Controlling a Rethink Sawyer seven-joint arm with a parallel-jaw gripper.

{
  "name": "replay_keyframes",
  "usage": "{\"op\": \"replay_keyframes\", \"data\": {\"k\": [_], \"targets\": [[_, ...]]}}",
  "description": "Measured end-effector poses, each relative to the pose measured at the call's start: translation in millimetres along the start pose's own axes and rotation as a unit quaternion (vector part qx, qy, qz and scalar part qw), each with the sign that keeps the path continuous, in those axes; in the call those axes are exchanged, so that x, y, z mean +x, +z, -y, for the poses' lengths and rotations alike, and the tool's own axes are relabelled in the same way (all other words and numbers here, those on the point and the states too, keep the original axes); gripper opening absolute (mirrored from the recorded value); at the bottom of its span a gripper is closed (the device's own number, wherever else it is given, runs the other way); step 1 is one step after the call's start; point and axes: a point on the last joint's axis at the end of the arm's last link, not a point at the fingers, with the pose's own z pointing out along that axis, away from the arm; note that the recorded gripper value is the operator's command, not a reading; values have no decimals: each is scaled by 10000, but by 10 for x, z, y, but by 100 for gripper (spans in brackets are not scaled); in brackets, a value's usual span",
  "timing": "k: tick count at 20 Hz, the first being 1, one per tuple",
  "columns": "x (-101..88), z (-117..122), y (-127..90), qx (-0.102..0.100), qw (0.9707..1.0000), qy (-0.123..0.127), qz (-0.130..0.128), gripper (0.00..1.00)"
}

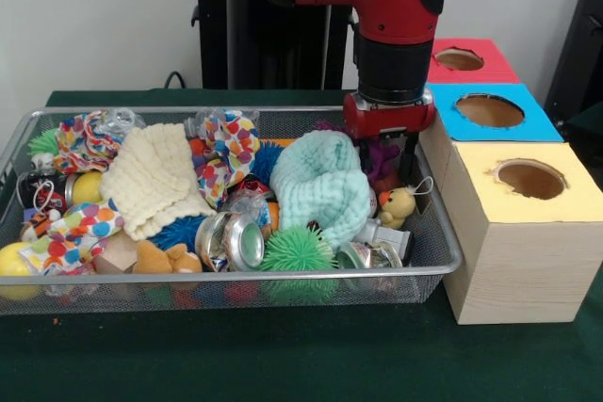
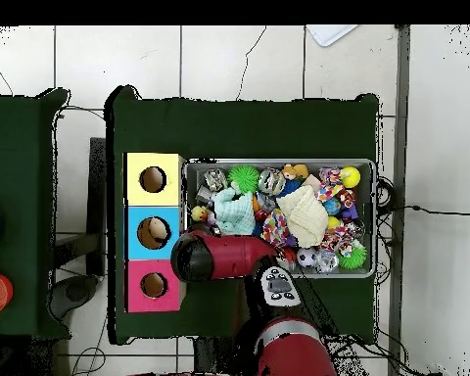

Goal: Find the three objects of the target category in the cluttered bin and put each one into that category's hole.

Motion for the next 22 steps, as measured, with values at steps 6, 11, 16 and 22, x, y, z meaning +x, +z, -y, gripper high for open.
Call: {"op": "replay_keyframes", "data": {"k": [6, 11, 16, 22], "targets": [[0, -6, 2, 8, 10000, -9, 14, 100], [-1, -8, 9, 10, 10000, -10, 15, 100], [-9, -21, 10, 74, 10000, -43, 11, 100], [-22, -29, 17, 142, 9999, -91, 14, 100]]}}
